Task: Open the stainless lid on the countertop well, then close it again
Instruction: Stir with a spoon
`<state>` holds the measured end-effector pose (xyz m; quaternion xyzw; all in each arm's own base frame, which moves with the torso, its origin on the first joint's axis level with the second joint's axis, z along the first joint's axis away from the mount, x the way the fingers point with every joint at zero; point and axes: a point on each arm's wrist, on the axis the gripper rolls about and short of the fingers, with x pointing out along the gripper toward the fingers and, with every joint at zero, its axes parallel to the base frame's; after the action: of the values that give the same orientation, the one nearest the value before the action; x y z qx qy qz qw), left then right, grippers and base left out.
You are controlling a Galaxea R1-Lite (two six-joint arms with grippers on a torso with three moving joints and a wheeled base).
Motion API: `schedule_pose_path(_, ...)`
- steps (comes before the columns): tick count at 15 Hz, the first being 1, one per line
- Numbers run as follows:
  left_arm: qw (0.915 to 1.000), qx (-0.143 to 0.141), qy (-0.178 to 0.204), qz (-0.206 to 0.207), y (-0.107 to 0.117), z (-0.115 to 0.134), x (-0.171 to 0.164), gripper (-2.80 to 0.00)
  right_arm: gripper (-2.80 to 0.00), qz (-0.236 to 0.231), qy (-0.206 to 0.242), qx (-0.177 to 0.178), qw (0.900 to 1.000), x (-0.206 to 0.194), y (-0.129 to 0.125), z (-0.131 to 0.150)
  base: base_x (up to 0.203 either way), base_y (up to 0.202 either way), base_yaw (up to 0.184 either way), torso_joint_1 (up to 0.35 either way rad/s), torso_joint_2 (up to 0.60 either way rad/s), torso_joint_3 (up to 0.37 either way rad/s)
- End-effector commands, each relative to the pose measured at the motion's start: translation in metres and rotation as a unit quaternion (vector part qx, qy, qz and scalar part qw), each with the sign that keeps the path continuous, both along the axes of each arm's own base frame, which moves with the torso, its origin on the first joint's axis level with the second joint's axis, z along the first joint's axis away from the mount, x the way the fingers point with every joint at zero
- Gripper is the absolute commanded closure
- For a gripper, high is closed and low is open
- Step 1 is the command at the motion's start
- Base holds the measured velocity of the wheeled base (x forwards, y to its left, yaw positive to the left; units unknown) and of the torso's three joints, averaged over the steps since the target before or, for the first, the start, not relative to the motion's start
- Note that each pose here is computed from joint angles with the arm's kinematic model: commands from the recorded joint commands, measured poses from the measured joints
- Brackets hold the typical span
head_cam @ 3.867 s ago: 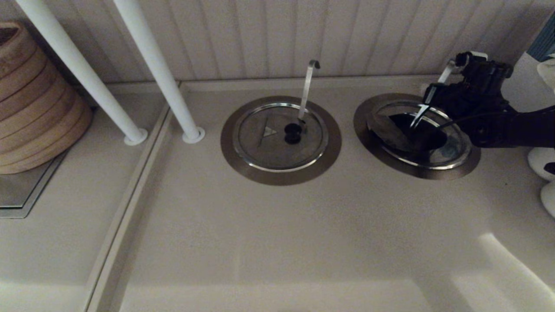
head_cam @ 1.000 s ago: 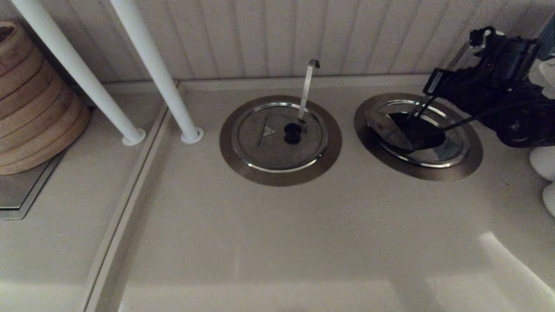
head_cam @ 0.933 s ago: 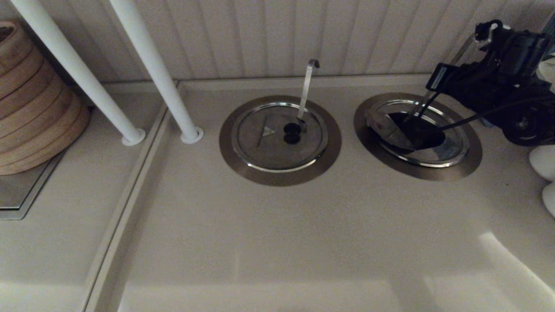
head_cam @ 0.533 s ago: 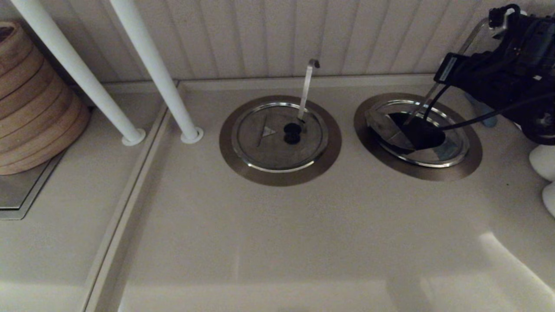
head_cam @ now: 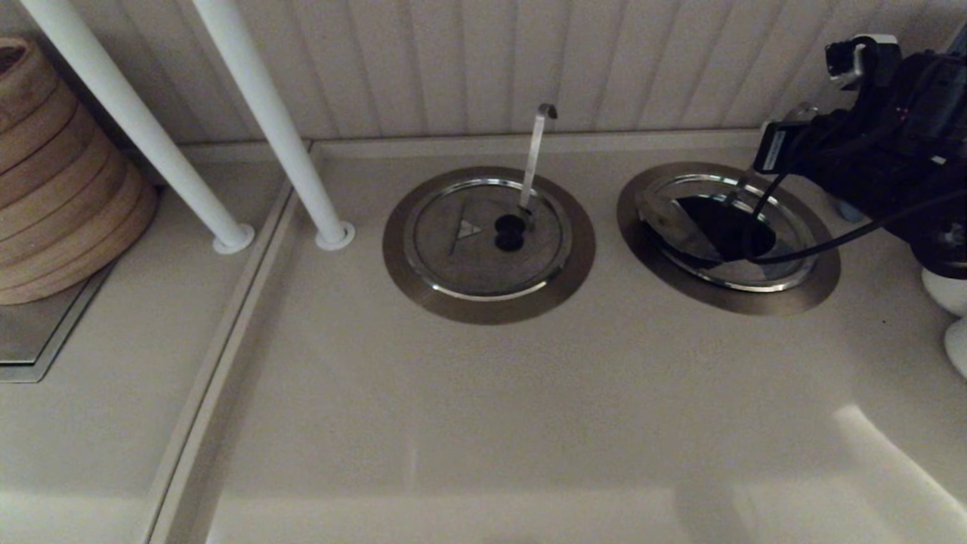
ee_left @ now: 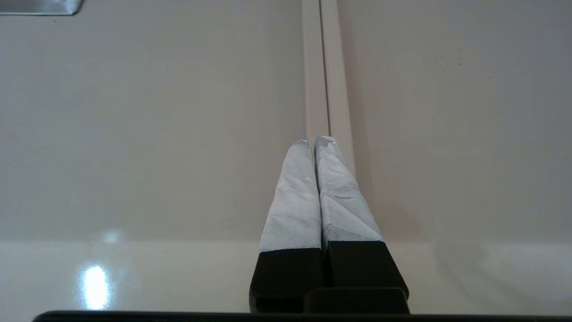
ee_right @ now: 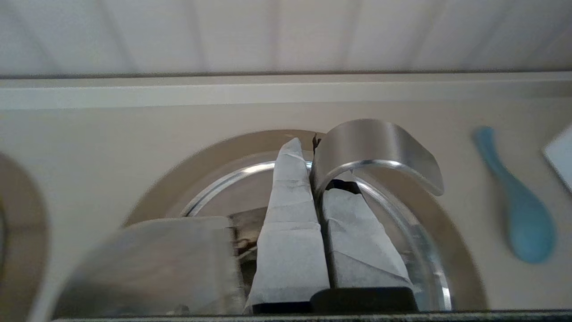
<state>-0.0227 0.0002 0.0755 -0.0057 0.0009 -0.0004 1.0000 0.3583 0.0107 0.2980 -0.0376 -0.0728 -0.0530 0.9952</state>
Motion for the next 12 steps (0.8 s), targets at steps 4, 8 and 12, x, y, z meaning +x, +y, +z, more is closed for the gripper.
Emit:
schedule_pose_path(4,1.0000,0.000,0.000,0.000,0.000,0.000,0.000,0.00,0.00,-0.022,0.019,-0.025,0.999,0.015,-0.010,-0.015,0.000,0.000,0.000,0.000,0.00,0.000)
schedule_pose_path(8,1.0000,0.000,0.000,0.000,0.000,0.000,0.000,0.00,0.00,-0.040,0.016,-0.023,0.999,0.021,-0.014,-0.015,0.000,0.000,0.000,0.000,0.00,0.000)
schedule_pose_path(12,1.0000,0.000,0.000,0.000,0.000,0.000,0.000,0.00,0.00,-0.066,-0.011,-0.011,0.998,0.027,-0.015,-0.009,0.000,0.000,0.000,0.000,0.00,0.000)
